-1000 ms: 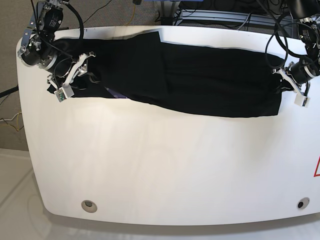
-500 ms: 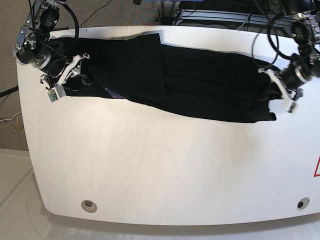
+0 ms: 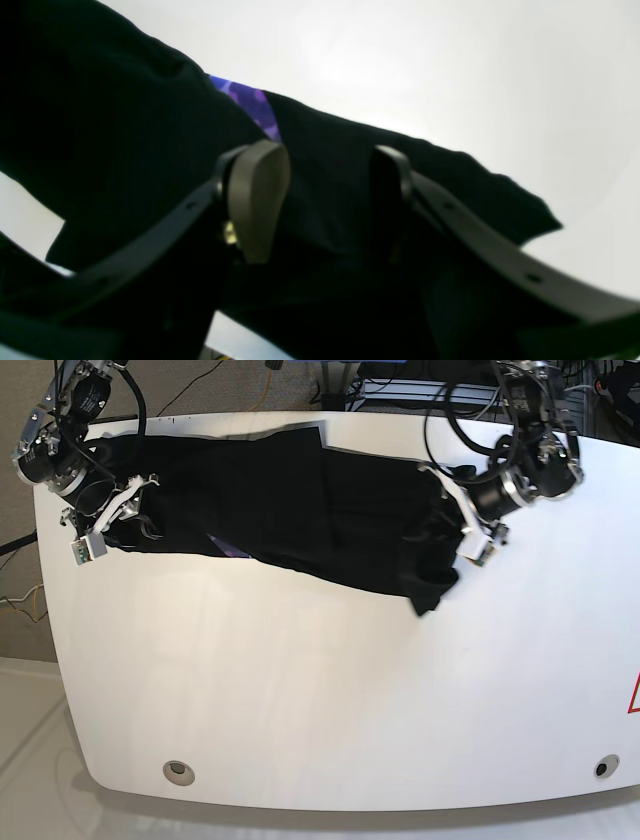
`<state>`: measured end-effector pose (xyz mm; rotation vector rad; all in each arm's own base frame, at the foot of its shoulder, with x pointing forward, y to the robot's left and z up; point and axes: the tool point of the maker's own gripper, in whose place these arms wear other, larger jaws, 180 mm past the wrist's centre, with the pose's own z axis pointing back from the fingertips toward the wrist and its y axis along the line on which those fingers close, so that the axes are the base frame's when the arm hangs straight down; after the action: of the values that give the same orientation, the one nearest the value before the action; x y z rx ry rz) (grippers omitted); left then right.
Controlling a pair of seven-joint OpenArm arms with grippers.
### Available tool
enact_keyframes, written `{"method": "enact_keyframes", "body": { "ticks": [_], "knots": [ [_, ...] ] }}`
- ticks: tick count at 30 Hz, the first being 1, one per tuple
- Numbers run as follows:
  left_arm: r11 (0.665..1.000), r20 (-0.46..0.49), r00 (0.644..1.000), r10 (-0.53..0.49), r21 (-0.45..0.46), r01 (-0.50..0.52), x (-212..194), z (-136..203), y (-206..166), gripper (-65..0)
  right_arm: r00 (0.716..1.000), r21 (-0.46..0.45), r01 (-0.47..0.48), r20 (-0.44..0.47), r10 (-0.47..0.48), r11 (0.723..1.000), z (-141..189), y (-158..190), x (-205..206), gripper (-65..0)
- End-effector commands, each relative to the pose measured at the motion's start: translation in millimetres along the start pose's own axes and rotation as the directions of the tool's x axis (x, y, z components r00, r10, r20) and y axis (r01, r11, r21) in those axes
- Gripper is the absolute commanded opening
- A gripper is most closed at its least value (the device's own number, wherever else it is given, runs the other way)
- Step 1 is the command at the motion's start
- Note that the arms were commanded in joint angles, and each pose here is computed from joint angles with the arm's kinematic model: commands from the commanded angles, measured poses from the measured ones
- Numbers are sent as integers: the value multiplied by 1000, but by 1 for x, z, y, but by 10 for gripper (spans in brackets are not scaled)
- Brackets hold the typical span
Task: Fold the T-shirt properly
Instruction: 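Carry the left gripper's shirt end over toward the right gripper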
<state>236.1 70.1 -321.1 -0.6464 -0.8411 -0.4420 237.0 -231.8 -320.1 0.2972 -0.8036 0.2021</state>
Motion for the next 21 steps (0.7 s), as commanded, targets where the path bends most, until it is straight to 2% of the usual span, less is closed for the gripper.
{"method": "enact_keyframes", "body": {
  "ticks": [1,5,21],
  "knots": [
    [999,50,999,-14,-31,15,14,-4,-12,-650,999,-13,-28,45,28,1000,7,-4,15,-351],
    [995,51,998,22,-95,-17,11,-21,-34,-650,1000,-16,-15,19,15,1000,7,-7,7,-351],
    [970,29,986,163,-189,-155,6,-62,-68,-650,1000,-33,-17,12,18,999,10,-11,6,-353]
  ]
}}
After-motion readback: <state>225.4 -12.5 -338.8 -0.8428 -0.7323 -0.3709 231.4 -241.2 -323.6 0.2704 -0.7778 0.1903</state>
